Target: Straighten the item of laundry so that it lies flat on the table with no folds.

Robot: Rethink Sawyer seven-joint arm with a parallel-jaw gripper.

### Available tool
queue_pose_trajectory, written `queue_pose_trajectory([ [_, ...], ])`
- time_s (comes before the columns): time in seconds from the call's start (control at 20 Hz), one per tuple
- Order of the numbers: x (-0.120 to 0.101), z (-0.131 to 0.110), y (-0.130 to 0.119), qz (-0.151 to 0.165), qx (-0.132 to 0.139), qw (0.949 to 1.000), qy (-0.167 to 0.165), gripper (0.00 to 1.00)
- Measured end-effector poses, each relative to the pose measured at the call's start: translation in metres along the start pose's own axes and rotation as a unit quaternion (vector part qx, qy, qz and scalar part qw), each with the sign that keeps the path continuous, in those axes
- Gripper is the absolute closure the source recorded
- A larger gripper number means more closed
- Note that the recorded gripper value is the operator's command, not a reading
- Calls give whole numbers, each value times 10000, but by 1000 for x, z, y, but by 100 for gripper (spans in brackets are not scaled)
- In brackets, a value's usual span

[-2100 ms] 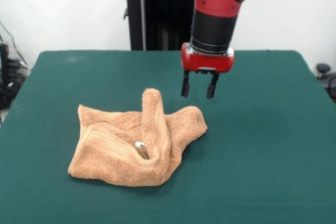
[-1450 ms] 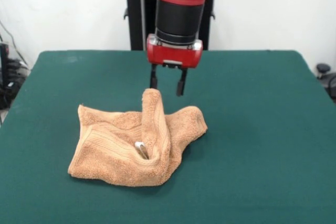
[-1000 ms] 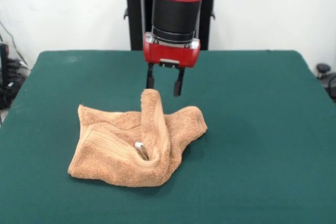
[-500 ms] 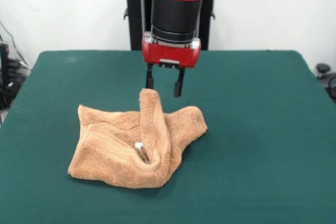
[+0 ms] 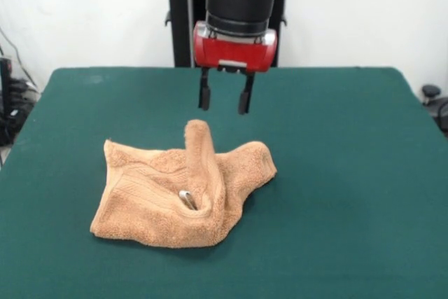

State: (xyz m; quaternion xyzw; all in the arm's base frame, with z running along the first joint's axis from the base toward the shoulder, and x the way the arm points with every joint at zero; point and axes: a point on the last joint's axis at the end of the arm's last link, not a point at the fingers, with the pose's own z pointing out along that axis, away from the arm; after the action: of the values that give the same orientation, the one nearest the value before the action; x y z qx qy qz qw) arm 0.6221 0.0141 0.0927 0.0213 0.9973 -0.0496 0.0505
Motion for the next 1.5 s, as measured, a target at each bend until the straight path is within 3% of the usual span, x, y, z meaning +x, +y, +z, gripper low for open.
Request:
queue_pose_trajectory([
  [0.5, -22, -51, -1, -9, -25, 10000, -11, 0],
  [1.5, -74, -79, -23, 71, 46, 9995, -293, 0],
])
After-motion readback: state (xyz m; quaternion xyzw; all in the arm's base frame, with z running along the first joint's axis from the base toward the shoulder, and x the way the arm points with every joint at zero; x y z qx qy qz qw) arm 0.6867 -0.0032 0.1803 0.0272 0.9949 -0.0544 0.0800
